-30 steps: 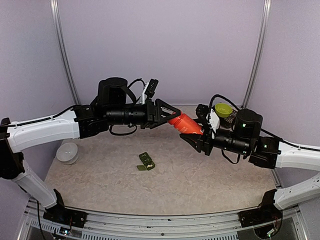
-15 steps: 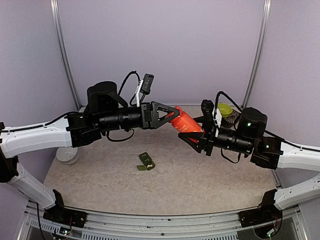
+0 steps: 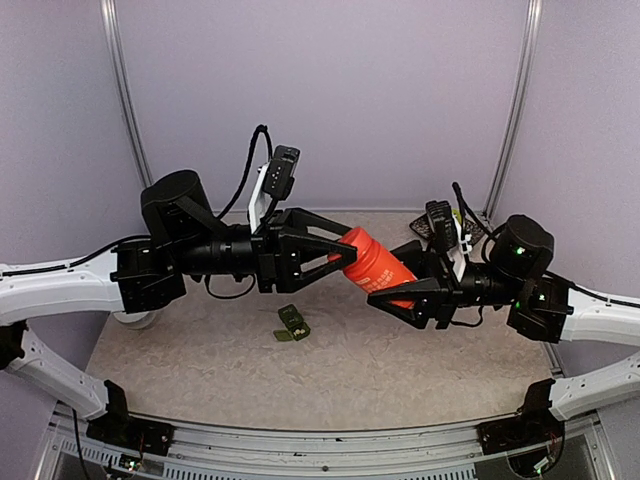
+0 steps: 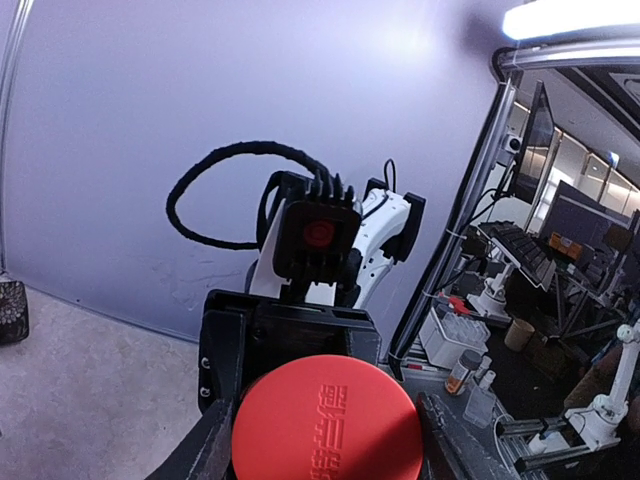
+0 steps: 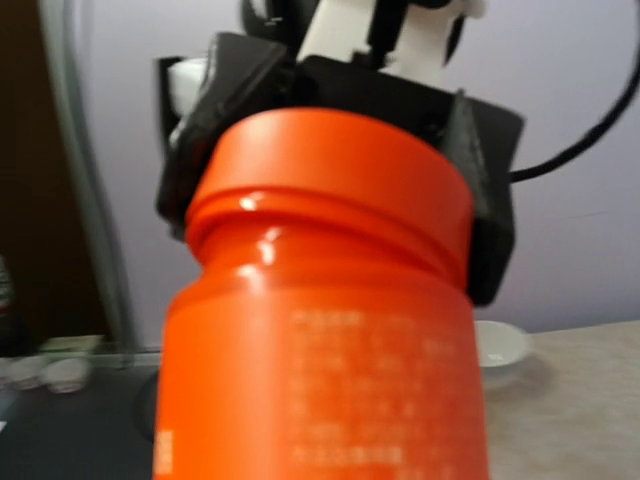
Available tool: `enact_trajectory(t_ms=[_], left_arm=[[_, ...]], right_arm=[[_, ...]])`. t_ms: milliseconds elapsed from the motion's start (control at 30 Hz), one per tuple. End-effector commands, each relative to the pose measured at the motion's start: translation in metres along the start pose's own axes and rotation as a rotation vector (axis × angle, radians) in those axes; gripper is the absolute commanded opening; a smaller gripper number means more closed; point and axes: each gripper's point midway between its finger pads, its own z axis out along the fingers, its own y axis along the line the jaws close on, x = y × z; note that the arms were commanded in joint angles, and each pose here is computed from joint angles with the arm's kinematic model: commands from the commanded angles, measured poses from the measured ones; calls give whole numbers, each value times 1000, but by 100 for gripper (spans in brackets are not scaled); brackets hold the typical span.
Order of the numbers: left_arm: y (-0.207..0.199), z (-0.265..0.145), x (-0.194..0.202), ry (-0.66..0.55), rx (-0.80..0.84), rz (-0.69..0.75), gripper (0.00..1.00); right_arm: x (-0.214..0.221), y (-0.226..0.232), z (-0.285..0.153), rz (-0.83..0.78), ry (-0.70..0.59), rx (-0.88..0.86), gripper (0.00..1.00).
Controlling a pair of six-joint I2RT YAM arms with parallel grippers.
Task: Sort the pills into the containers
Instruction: Screw the lid of the pill bottle onto the pill bottle.
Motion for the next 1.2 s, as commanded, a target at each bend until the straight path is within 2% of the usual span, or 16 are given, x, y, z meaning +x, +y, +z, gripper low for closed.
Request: enact_trajectory(t_ms=[0,367,1167], left_arm=[[-33,4,46,147,145,43,37],[-34,3,54,193,134,116,38],[-36,-3,60,247,136,203,41]], right_arm=[[0,10,7,82,-10,-75,0],[-5,24,12,141,-14,-179,0],[-17,37,11,203,-20,-262,0]])
